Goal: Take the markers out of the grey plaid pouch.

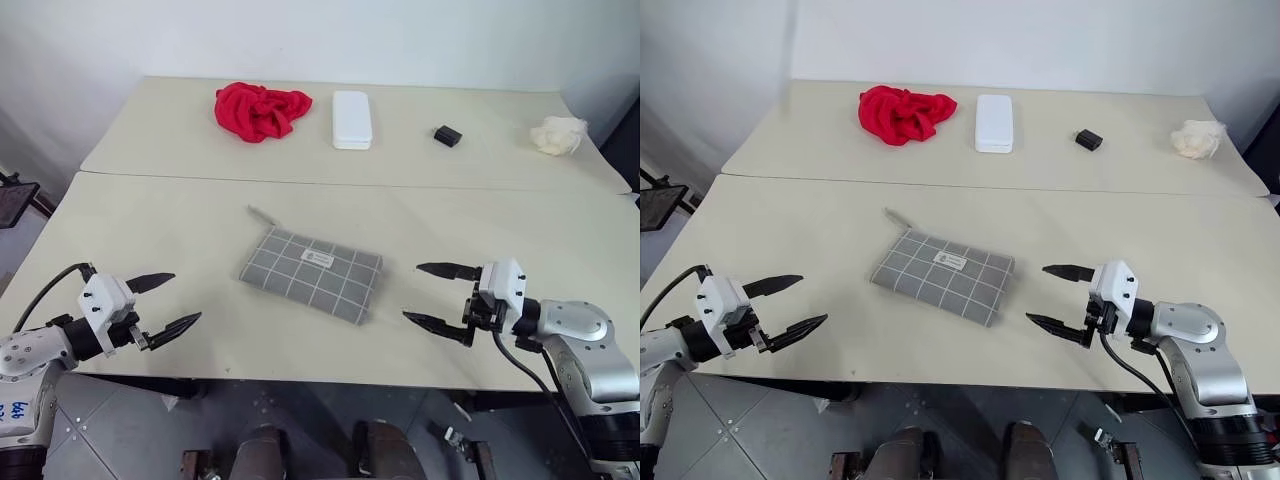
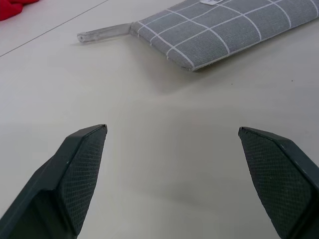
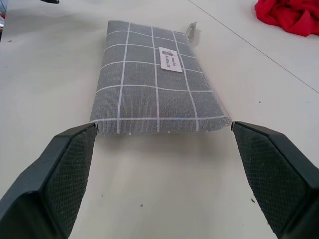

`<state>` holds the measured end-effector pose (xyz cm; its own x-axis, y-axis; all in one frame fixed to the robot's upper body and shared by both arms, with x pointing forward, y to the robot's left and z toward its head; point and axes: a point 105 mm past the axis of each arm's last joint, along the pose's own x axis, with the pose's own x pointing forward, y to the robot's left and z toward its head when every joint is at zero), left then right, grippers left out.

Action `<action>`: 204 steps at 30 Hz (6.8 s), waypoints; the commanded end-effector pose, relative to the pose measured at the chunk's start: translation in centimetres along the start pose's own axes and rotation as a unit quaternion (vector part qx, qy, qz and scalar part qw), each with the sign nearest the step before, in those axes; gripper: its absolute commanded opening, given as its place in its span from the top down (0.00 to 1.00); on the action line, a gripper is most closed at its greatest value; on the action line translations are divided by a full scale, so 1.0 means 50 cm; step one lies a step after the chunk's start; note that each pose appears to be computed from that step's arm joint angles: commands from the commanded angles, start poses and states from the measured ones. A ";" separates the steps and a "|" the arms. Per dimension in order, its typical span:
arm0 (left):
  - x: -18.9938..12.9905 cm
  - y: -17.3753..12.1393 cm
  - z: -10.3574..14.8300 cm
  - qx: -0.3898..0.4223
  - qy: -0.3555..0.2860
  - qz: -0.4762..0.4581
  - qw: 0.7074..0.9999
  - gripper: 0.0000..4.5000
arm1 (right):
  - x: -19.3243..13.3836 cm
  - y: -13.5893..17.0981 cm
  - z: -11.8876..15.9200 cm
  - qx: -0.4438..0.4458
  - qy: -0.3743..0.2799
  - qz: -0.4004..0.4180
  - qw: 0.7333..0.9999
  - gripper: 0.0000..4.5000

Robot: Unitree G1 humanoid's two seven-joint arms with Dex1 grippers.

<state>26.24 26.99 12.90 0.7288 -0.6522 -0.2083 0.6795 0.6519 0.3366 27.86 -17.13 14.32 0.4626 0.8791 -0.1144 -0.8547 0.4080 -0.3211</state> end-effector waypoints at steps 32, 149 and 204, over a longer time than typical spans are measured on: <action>-0.058 0.027 0.039 -0.487 -0.012 -0.052 0.872 0.00 | -0.011 -0.002 0.123 0.061 -0.058 -0.001 0.996 0.00; 0.178 -0.044 0.117 -0.490 0.113 -0.186 0.844 0.00 | 0.050 -0.048 0.044 -0.114 0.085 0.056 0.988 0.99; 0.331 -0.096 0.121 -0.596 0.171 -0.267 0.737 0.09 | 0.098 -0.009 -0.074 -0.105 0.179 0.097 0.973 1.00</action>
<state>34.80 10.97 13.46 0.1896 -0.9326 -0.3070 0.3187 0.3542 -0.8792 31.89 -13.35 11.13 0.3976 0.7907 -0.4654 -0.8743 0.1727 -0.4536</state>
